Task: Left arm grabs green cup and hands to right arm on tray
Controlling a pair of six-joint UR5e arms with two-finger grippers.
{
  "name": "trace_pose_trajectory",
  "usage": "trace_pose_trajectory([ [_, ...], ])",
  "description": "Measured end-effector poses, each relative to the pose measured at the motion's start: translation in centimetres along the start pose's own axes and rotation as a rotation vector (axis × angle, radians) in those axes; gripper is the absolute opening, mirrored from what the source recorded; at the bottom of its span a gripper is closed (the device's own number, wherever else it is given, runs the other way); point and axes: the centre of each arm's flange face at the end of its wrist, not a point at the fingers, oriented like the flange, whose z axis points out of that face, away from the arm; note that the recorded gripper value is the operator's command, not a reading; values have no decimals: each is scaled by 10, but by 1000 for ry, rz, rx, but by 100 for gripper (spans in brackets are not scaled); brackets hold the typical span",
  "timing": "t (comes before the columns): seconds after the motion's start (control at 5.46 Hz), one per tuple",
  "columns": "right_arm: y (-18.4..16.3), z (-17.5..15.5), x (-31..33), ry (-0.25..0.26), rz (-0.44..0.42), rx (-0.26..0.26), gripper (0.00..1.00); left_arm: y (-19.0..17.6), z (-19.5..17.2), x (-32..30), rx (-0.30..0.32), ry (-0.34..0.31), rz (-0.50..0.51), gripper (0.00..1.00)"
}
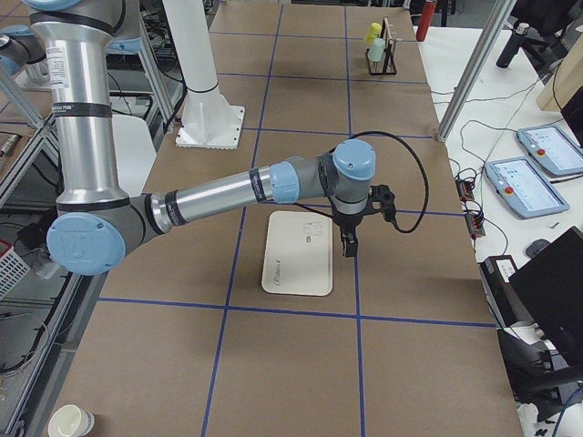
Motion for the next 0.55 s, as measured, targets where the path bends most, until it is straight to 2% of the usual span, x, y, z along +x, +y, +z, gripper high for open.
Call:
trace_pose_trajectory([
  [0.18,-13,2,-11,3,-21,0,100,-31,12,18,12,13,16,100],
  [0.55,-38,2,-33,0,-57,8,100,-84,44,92,51,61,116,100],
])
